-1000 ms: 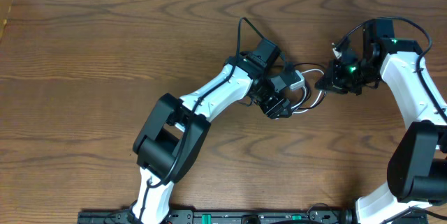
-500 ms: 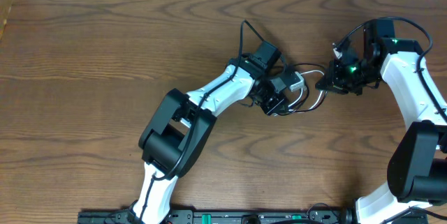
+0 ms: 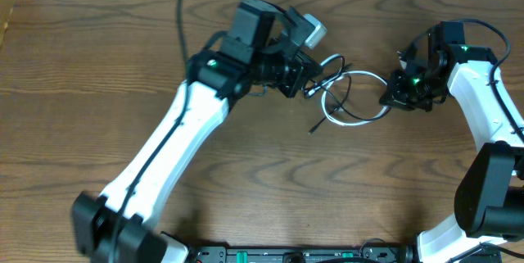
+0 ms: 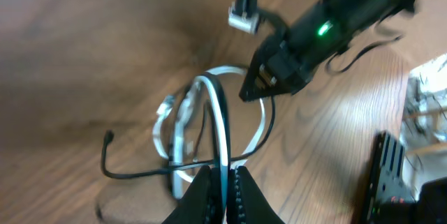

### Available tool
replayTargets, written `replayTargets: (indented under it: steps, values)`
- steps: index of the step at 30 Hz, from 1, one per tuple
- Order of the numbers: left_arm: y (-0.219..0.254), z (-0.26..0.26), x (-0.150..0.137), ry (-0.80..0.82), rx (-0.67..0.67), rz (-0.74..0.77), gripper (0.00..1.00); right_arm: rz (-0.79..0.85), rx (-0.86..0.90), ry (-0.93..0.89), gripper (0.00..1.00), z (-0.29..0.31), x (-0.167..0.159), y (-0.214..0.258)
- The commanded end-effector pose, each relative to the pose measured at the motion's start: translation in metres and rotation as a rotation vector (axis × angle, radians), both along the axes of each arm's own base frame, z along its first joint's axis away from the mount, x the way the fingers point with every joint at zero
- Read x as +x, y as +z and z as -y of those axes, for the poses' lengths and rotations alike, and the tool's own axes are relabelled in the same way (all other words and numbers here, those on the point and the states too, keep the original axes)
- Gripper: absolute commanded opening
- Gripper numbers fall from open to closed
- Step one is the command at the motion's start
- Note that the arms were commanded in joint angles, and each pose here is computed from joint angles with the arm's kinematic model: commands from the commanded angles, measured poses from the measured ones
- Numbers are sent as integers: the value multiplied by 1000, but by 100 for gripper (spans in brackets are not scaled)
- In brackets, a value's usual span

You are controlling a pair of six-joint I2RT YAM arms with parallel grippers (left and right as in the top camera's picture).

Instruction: Untangle cables

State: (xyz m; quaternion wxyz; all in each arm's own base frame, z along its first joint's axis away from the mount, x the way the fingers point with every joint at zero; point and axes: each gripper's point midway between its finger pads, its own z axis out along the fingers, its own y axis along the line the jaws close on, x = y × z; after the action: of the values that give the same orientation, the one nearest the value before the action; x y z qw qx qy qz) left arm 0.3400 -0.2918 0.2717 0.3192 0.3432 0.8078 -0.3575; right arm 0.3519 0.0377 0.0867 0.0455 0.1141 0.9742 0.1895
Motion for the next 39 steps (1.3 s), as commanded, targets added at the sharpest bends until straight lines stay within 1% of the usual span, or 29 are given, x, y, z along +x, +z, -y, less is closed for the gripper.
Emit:
replayTargets:
  steps: [1, 4, 7, 10, 12, 13, 15, 17, 22, 25, 27, 29, 31, 33, 36, 37, 39]
  values:
    - [48, -30, 8, 172, -27, 81, 7, -82, -226, -223, 1, 43, -5, -14]
    - [73, -57, 13, 307, -24, 146, 7, -88, -293, -266, 1, 56, -6, -15]
    - [104, -85, 9, 416, -28, 239, 7, -85, -391, -279, 5, 73, -7, -15]
    - [118, -105, 8, 516, -29, 272, 8, -91, -501, -309, 12, 92, -12, -15]
    - [123, -115, 7, 561, -26, 282, 7, -105, -557, -345, 12, 101, -17, -15]
    - [124, -118, 5, 571, -27, 280, 7, -110, -554, -345, 12, 101, -18, -16]
    - [123, -117, 3, 565, -29, 268, 7, -115, -506, -330, 9, 92, -18, -18]
    - [115, -115, 1, 555, -20, 232, 7, -101, -392, -234, 1, 71, -14, -20]
    - [79, -109, 4, 529, 52, 124, 7, -1, -82, 31, 1, 9, -3, -10]
    - [59, -102, 8, 502, 78, 63, 7, 97, 124, 163, 1, -29, 1, 13]
    - [49, -95, 10, 473, 80, 28, 8, 165, 221, 228, 1, -46, 3, 33]
    - [37, -88, 13, 445, 82, -10, 8, 205, 236, 223, 1, -49, 7, 48]
    - [26, -84, 17, 433, 93, -42, 8, 214, 211, 164, 1, -44, 12, 54]
    - [14, -80, 21, 422, 104, -71, 8, 210, 177, 104, 5, -38, 18, 54]
    - [2, -78, 26, 424, 121, -99, 13, 206, 100, 85, 22, -30, 24, 42]
    - [-1, -78, 27, 424, 125, -104, 15, 199, 85, 89, 26, -30, 25, 38]
    - [-6, -79, 29, 434, 137, -109, 17, 182, 78, 108, 30, -37, 26, 29]
